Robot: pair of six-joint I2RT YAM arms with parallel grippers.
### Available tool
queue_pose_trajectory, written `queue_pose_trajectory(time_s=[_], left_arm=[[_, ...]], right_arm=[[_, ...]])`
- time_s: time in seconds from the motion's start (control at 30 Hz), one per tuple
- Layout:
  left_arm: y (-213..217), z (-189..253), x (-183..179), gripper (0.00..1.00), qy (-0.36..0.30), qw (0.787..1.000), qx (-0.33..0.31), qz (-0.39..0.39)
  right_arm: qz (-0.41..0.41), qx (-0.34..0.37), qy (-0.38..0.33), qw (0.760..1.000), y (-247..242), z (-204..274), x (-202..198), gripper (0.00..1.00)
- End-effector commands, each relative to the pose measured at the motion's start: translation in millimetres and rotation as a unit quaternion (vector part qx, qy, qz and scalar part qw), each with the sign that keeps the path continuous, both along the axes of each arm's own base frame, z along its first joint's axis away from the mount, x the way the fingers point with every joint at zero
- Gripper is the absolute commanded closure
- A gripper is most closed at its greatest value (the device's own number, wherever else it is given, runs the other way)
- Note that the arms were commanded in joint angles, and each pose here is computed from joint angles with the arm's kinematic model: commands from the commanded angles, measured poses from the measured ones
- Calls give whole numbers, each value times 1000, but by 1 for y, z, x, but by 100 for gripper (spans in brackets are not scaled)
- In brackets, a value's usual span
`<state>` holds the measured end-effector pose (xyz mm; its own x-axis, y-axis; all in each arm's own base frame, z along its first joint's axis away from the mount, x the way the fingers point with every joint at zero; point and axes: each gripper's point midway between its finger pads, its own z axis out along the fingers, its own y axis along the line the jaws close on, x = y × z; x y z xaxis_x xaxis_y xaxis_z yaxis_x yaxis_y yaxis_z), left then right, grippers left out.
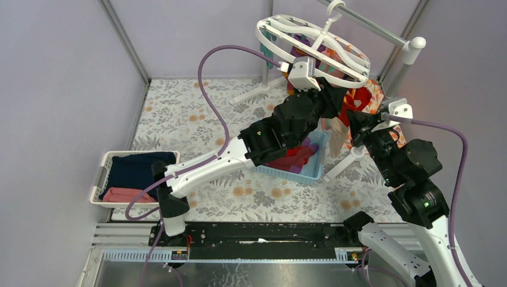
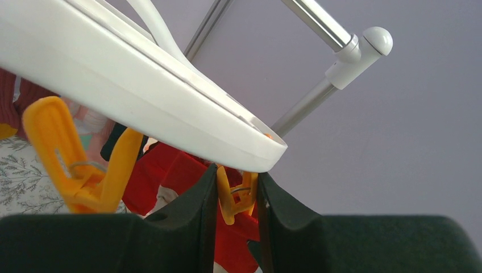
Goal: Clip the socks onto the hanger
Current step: Clamp the sock onto the hanger.
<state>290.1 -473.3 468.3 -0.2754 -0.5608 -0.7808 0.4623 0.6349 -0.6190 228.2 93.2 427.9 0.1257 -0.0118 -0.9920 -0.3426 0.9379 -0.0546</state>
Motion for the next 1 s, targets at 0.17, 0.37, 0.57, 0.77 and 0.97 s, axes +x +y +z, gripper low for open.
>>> queue_pose_trajectory(time_s=[0.17, 0.37, 0.57, 0.77, 0.97], left_arm=[[-1, -13, 5, 70, 11, 1000, 6, 2], [2, -13, 1, 46, 11, 1000, 3, -3], [13, -10, -6, 31, 7, 1000, 0, -11], [34, -19, -23, 12, -4, 999, 9, -31], [64, -16, -52, 1, -59, 995, 12, -79]], right_arm=[[7, 21, -33, 999, 0, 24, -6, 100], [1, 18, -31, 999, -3, 21, -6, 95], [-4, 14, -23, 1000, -5, 13, -6, 77], [-5, 10, -9, 1000, -10, -3, -15, 50], [11, 4, 24, 1000, -11, -33, -30, 21]])
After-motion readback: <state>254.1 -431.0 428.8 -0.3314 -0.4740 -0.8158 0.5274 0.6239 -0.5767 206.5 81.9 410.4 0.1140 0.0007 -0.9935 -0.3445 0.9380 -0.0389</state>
